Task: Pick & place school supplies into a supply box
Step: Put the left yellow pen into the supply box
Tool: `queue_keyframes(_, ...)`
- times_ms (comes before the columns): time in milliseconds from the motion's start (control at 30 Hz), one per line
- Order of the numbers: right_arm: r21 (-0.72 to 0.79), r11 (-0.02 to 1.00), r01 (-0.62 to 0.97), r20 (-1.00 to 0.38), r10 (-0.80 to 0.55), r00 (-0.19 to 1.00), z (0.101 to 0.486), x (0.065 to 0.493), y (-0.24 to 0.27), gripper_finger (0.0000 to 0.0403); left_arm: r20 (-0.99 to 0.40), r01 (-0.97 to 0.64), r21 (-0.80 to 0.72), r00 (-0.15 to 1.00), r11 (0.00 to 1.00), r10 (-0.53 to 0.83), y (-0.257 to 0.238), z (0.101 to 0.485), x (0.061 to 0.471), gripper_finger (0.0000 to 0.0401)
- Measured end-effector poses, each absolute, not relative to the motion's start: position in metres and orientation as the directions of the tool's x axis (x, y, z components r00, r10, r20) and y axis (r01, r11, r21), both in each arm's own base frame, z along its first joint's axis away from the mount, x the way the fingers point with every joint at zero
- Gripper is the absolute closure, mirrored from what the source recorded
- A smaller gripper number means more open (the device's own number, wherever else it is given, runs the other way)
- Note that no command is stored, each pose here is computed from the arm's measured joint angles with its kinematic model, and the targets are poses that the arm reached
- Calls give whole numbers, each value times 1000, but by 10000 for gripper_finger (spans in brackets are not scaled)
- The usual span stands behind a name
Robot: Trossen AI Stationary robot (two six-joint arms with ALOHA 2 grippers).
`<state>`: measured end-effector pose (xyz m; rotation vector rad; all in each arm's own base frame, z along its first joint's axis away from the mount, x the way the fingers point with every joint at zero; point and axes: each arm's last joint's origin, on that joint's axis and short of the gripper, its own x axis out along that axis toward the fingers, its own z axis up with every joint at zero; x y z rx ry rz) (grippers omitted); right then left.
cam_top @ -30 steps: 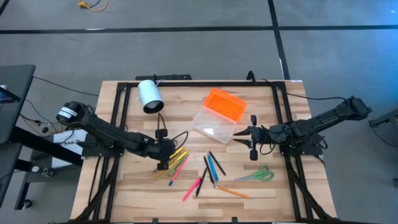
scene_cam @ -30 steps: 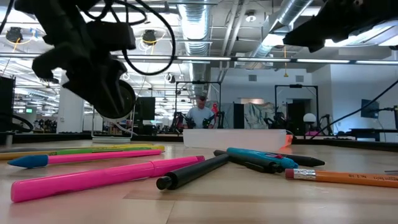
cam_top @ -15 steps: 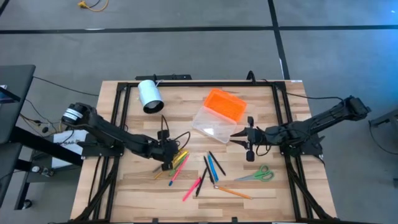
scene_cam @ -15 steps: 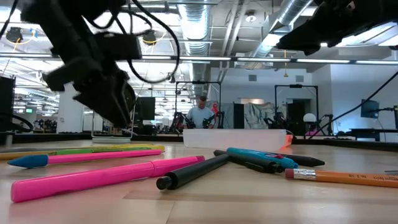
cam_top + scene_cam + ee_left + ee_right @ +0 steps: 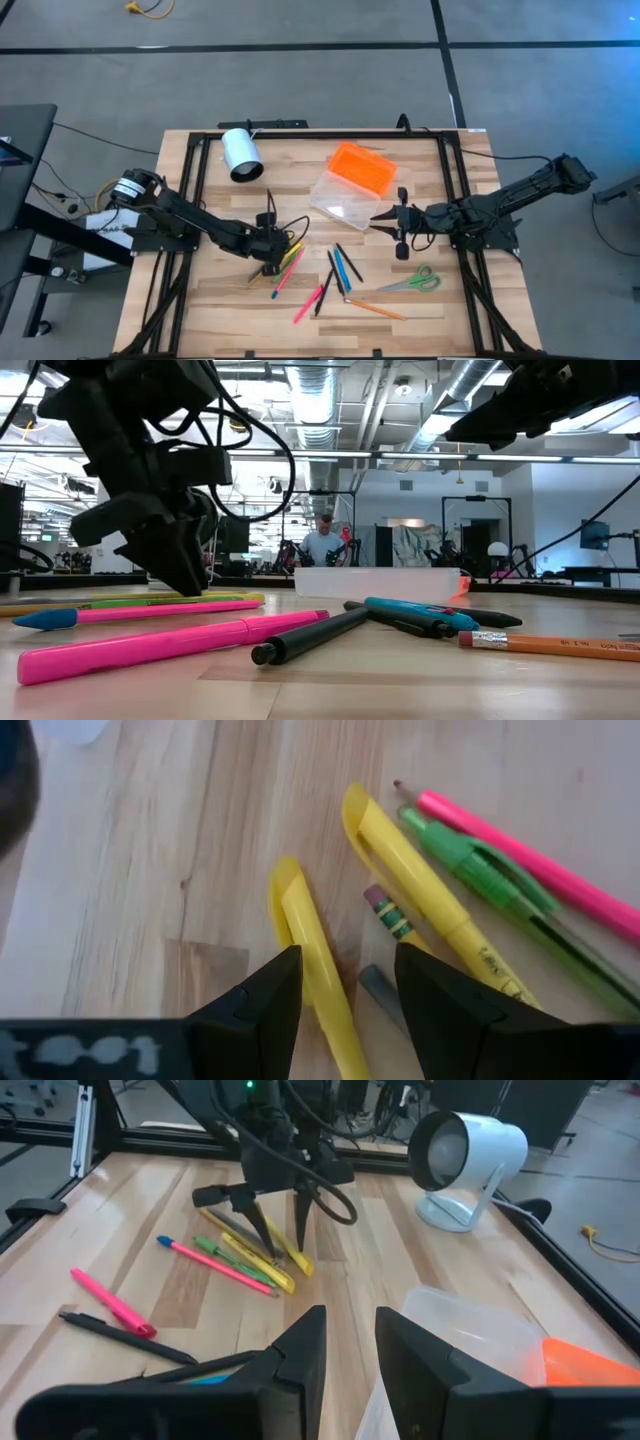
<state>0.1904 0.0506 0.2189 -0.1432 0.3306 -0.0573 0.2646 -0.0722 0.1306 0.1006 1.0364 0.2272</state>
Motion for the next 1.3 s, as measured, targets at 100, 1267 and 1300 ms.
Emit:
queue_keyframes(100,-149,988,32,-319,-79,944,219,190,51,317,-840,-143,193,488,971,239,-70,131,265,248)
queue_keyframes(1267,-132,991,31,-344,-75,936,216,189,51,317,-894,-326,60,403,944,196,-29,128,269,379)
queue_keyframes(1300,-132,991,31,-344,-75,936,216,190,51,317,-894,-326,60,403,944,196,-29,128,269,378)
